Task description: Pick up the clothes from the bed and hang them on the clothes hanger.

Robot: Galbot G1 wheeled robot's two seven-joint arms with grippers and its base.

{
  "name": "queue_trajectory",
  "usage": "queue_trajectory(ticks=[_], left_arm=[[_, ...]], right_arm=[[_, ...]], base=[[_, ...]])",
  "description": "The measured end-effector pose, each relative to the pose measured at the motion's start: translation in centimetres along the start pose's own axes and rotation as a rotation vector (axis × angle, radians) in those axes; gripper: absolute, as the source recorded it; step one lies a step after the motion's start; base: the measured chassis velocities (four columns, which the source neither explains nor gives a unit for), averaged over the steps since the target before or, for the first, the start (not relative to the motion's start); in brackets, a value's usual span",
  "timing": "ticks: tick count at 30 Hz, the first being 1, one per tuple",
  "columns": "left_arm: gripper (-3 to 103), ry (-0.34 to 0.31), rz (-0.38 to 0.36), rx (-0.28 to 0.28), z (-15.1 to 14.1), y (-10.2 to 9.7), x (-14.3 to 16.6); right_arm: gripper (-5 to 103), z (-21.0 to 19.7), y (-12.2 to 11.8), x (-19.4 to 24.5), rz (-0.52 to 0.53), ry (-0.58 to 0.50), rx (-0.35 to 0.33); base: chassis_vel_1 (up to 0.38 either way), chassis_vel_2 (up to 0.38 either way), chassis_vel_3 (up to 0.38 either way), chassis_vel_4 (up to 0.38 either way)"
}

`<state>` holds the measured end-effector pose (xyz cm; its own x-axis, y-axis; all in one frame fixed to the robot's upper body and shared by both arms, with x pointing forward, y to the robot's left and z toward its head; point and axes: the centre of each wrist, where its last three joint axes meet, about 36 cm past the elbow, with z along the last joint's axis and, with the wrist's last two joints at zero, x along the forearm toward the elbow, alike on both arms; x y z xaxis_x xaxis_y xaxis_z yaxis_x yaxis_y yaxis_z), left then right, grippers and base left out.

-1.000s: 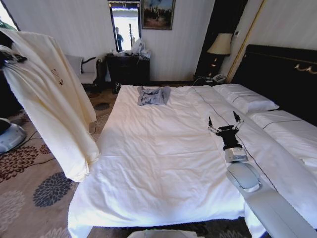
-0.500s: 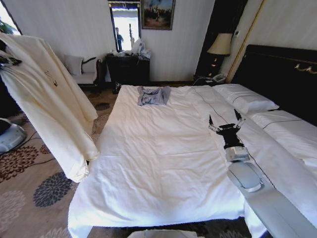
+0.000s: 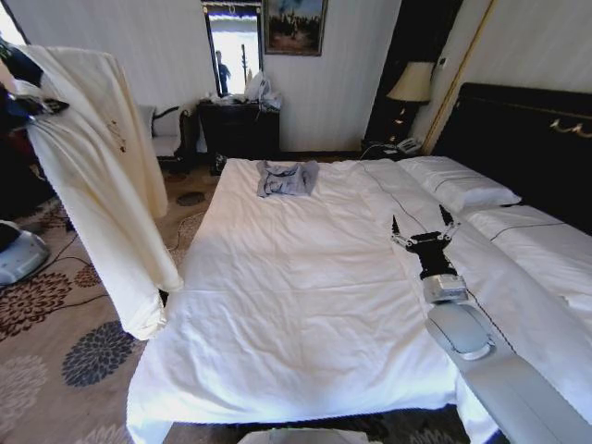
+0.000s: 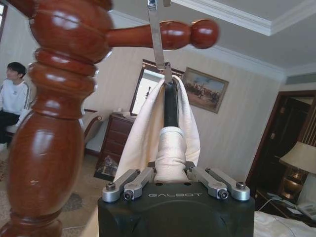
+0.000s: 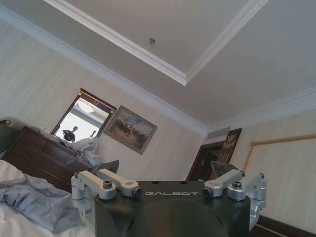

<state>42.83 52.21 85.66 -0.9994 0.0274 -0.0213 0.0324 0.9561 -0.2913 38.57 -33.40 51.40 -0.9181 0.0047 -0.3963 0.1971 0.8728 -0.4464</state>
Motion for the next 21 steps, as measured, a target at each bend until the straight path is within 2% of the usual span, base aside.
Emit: queue_trajectory(ticks=[8, 14, 21], left_arm=[[19, 0.004, 0.040, -0.012, 0.4, 1.0, -0.4], [19, 0.000, 0.015, -0.002, 0.5, 2.3, -0.7], [19, 0.028, -0.030, 0.012, 1.7, 4.2, -1.6]], right_arm=[[100, -0.5, -0.4, -0.1, 0.003, -0.007, -0.001], [100, -0.8, -0.4, 0.1, 0.002, -0.009, -0.003], [100, -1.0, -0.4, 0.0, 0.004, -0.011, -0.010]], base=[[0.000, 0.000, 0.000, 0.000], [0.000, 0.000, 0.000, 0.000], [0.000, 0.000, 0.000, 0.000]])
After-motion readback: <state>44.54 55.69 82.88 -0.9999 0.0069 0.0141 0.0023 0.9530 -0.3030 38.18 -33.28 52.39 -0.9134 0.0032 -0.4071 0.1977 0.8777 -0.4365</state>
